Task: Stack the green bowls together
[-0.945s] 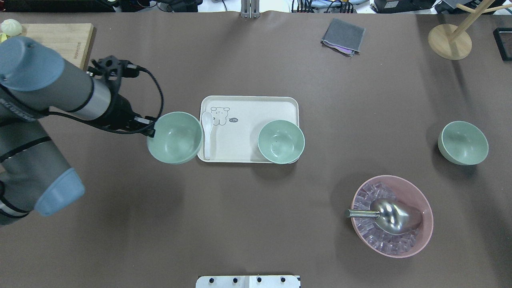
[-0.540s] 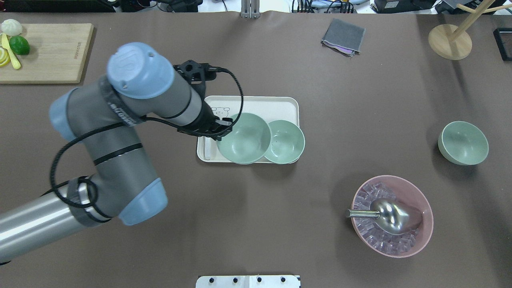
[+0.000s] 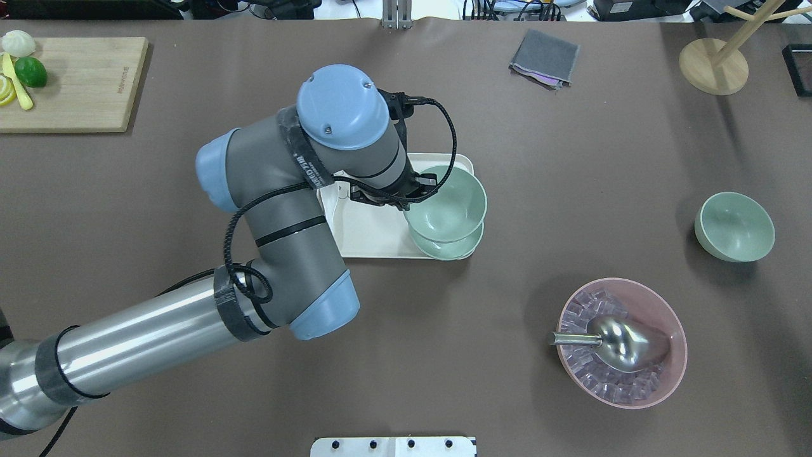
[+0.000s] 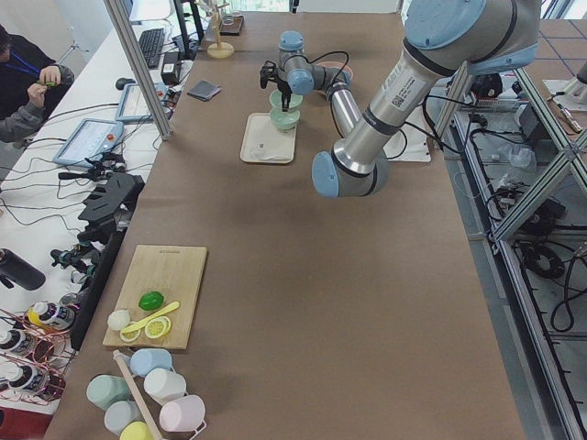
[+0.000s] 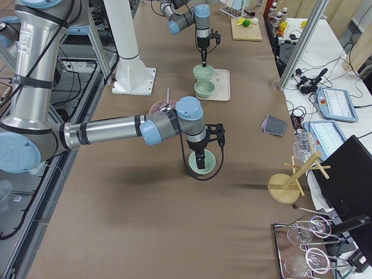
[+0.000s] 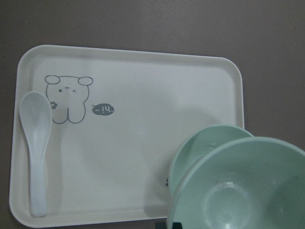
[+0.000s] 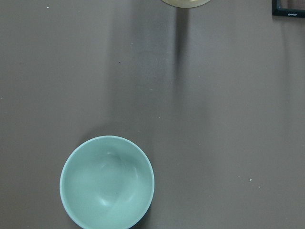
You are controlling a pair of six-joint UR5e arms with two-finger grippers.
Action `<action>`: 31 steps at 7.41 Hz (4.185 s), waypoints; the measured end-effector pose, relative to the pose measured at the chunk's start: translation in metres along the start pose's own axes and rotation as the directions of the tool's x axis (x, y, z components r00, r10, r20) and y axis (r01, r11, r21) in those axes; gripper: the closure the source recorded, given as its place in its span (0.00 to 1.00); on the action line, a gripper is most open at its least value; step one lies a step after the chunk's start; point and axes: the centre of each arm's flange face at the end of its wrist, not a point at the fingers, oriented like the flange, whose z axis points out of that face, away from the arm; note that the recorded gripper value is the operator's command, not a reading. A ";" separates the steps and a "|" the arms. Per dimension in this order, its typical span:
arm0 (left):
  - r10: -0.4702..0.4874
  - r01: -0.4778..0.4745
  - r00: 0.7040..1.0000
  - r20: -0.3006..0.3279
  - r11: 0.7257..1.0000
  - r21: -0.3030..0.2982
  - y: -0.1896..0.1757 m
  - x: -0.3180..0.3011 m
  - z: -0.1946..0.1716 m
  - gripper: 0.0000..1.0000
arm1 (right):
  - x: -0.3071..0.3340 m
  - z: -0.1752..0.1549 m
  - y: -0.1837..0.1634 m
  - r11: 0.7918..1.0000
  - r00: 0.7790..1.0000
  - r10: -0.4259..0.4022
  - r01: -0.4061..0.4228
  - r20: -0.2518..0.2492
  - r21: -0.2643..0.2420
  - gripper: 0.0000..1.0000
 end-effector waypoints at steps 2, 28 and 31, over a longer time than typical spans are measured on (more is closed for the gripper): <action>-0.007 0.006 1.000 0.022 1.000 0.014 -0.002 0.011 0.026 1.00 | 0.000 0.000 0.000 1.000 1.000 0.000 0.000 0.000 -0.001 0.00; 0.575 -0.555 0.812 0.098 0.813 -0.174 -0.086 -0.559 -0.189 0.02 | -0.017 0.014 0.001 0.995 0.994 0.091 -0.089 0.054 -0.048 0.00; 0.580 -0.552 0.807 0.112 0.808 -0.207 -0.074 -0.694 -0.215 0.02 | -0.007 0.050 -0.003 0.995 0.997 0.076 -0.074 0.027 -0.073 0.03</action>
